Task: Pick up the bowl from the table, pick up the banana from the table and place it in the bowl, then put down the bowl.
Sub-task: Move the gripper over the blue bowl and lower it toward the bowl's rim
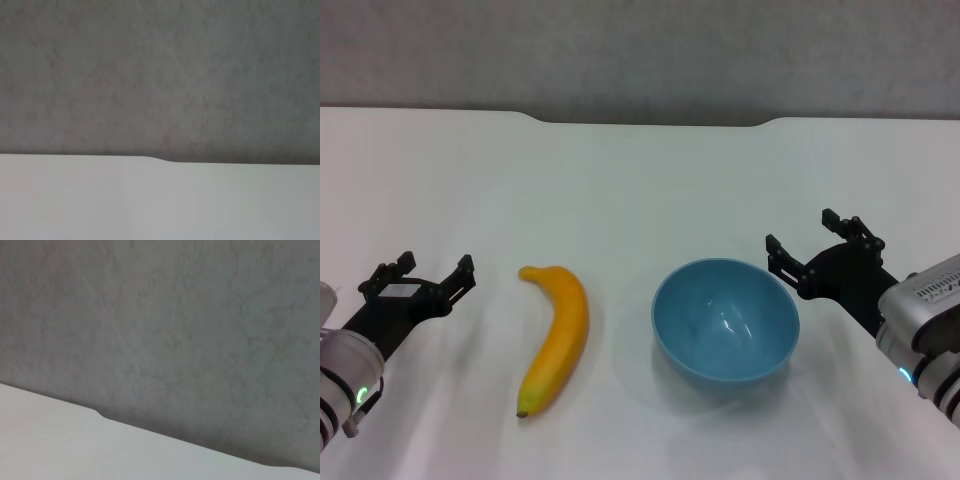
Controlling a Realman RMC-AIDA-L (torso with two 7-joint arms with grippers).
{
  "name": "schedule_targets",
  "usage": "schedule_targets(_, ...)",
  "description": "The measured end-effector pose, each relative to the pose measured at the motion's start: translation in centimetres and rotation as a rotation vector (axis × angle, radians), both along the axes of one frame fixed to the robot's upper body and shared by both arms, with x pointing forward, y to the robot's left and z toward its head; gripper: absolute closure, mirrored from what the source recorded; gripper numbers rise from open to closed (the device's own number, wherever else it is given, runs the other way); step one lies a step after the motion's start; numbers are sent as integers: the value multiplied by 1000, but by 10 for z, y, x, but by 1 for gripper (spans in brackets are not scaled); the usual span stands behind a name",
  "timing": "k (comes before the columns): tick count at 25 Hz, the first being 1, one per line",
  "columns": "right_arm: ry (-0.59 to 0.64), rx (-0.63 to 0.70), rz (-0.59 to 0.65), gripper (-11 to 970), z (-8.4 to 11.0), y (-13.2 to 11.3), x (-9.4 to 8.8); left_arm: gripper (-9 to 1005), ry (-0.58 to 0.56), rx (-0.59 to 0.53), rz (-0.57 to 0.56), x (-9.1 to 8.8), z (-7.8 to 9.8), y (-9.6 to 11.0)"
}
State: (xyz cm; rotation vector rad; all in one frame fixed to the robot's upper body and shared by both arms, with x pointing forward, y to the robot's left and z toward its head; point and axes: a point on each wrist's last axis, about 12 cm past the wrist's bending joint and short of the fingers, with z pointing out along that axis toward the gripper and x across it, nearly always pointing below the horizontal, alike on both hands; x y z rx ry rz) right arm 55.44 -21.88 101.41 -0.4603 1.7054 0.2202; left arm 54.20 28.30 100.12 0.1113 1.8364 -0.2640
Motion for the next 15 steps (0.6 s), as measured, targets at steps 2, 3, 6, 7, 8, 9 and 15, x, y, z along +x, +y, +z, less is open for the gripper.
schedule_targets(2,1,0,-1,97,0,0,0,119,0,0,1,0,0,1)
schedule_targets(3,1,0,-2,97,-1,-1,-1,119,1,0,1,0,0,1)
schedule_targets(6,3,0,-3,97,-1,-1,-1,119,2,-1,2,-1,0,1)
schedule_targets(7,3,0,-4,97,-1,-1,-1,119,2,-1,2,-1,-1,0)
schedule_targets(8,3,0,-4,97,-1,-1,-1,119,2,-1,2,-1,-1,0)
schedule_targets(9,3,1,-4,97,-1,-1,-1,119,2,-1,2,-1,-1,1)
schedule_targets(15,-14,16,-6,97,1,-1,-1,119,5,-2,6,-3,-2,2)
